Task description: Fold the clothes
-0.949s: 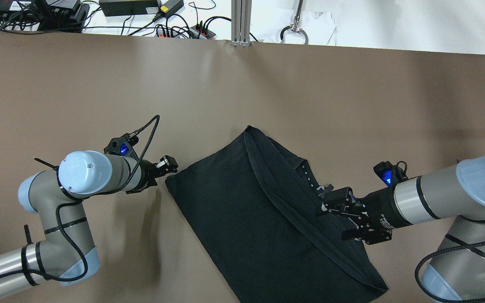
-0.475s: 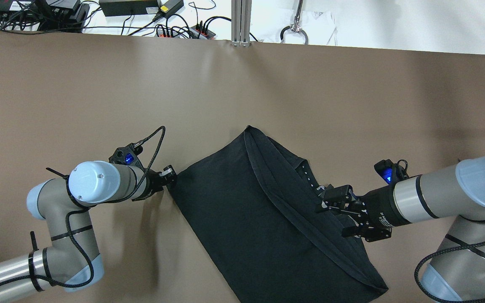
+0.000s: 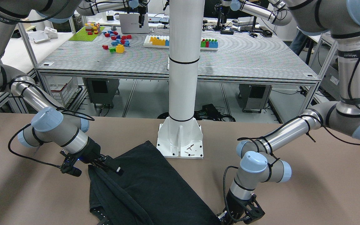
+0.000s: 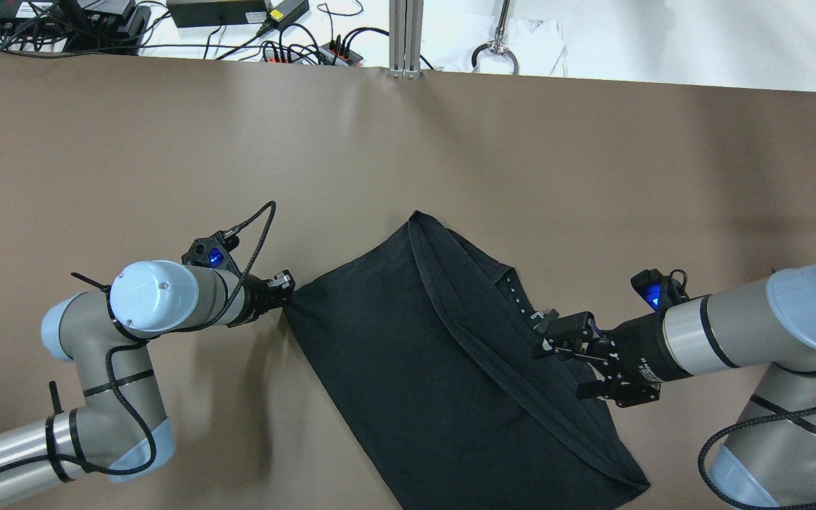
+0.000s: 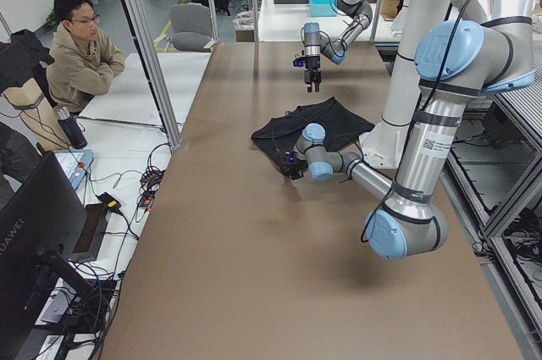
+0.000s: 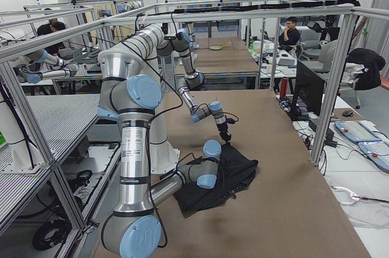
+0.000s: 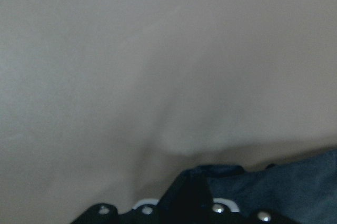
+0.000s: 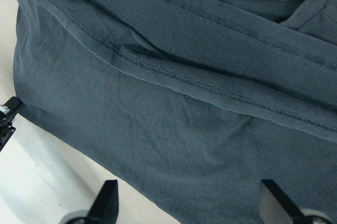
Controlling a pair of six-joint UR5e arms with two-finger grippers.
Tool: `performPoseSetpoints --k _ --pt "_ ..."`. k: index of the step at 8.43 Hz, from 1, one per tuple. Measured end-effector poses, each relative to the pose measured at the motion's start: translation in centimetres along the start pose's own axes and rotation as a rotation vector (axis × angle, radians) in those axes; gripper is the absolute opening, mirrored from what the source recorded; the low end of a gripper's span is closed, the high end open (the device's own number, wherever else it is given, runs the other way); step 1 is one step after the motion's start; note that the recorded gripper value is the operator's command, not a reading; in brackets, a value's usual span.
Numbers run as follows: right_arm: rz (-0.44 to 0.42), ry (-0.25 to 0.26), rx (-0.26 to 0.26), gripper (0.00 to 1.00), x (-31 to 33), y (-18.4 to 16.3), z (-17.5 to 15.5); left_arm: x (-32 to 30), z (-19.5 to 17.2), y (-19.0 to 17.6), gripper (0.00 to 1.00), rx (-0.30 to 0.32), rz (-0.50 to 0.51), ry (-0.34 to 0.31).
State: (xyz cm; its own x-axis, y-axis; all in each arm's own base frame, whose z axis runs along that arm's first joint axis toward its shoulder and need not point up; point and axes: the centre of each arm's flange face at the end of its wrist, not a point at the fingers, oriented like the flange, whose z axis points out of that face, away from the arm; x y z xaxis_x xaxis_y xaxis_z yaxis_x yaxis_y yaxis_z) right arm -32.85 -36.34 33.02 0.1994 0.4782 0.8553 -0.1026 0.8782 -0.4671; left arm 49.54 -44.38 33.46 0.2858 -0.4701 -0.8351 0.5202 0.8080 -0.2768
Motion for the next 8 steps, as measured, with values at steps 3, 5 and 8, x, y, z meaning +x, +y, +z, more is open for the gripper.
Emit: performPoseSetpoints --k 3,5,8 --pt "0.004 -0.009 0.027 0.95 0.0 -0.5 -0.4 1.3 -2.8 -5.5 0.0 0.012 0.074 0.022" --pt "0.005 -0.024 0.072 0.95 -0.2 -1.1 -0.8 3.8 -1.4 -12.0 0.0 0.077 0.104 -0.001" --pt "-0.02 -0.03 0.154 0.95 -0.2 -1.9 -0.5 15.9 4.8 -19.1 0.0 0.151 0.085 -0.029"
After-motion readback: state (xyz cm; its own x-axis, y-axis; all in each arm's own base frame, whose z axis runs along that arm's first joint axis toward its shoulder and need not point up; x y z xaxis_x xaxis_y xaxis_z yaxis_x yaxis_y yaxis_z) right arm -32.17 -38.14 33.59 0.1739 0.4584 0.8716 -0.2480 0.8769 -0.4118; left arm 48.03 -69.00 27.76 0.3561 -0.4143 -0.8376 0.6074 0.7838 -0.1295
